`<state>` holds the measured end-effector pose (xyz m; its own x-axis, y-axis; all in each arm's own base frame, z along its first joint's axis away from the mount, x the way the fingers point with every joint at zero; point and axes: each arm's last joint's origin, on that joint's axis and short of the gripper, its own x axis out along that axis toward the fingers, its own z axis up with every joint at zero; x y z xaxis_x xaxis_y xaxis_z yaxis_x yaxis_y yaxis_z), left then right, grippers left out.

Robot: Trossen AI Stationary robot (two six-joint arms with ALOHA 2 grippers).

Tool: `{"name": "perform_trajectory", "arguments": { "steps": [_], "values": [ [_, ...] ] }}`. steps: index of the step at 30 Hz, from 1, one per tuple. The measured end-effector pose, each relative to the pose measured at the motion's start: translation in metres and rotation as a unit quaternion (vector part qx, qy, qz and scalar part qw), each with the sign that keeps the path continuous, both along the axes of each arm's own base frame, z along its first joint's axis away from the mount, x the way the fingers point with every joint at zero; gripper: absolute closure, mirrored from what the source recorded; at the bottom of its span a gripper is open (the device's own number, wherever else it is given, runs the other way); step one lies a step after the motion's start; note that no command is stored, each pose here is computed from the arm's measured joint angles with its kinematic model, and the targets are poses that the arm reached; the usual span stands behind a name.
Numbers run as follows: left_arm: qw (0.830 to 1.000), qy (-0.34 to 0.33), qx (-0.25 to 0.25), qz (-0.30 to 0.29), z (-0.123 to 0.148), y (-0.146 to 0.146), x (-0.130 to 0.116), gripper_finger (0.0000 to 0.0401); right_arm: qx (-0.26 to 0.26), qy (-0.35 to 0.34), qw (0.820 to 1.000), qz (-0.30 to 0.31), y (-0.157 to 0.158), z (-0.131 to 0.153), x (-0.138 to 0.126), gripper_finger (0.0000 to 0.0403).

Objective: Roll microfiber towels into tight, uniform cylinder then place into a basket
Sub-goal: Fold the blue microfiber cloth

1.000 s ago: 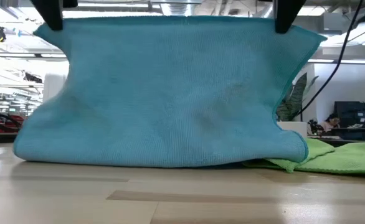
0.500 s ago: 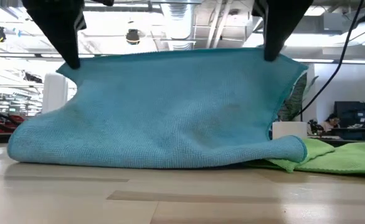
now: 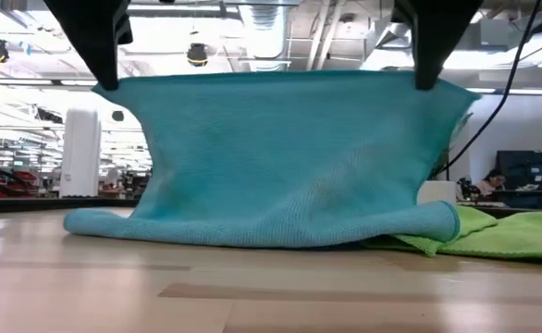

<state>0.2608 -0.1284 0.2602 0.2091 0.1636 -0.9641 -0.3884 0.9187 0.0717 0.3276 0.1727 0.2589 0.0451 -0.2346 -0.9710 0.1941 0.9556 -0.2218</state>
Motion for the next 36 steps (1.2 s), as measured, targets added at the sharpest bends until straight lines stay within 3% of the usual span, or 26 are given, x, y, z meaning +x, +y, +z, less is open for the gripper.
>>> {"name": "perform_trajectory", "arguments": {
  "steps": [6, 13, 22, 30, 36],
  "values": [
    [0.999, 0.027, 0.016, 0.028, 0.000, 0.007, -0.004, 0.0401, -0.006, -0.016, 1.000, 0.017, -0.007, -0.001, 0.008, 0.0397],
    [0.996, 0.060, -0.071, 0.016, 0.003, -0.002, -0.007, 0.0401, 0.018, -0.025, 0.999, 0.025, 0.003, 0.004, 0.006, 0.0397],
    [0.992, 0.014, -0.124, 0.023, 0.047, -0.038, -0.018, 0.0401, 0.059, -0.064, 0.994, 0.062, 0.042, 0.026, -0.010, 0.0397],
    [0.986, 0.056, -0.117, 0.107, 0.029, -0.057, -0.037, 0.0401, 0.029, -0.019, 0.998, 0.047, 0.051, 0.004, -0.010, 0.0397],
    [0.989, 0.063, -0.071, 0.114, 0.017, -0.047, -0.036, 0.0401, 0.009, -0.004, 1.000, 0.027, 0.046, -0.008, -0.003, 0.0397]
  ]
}}
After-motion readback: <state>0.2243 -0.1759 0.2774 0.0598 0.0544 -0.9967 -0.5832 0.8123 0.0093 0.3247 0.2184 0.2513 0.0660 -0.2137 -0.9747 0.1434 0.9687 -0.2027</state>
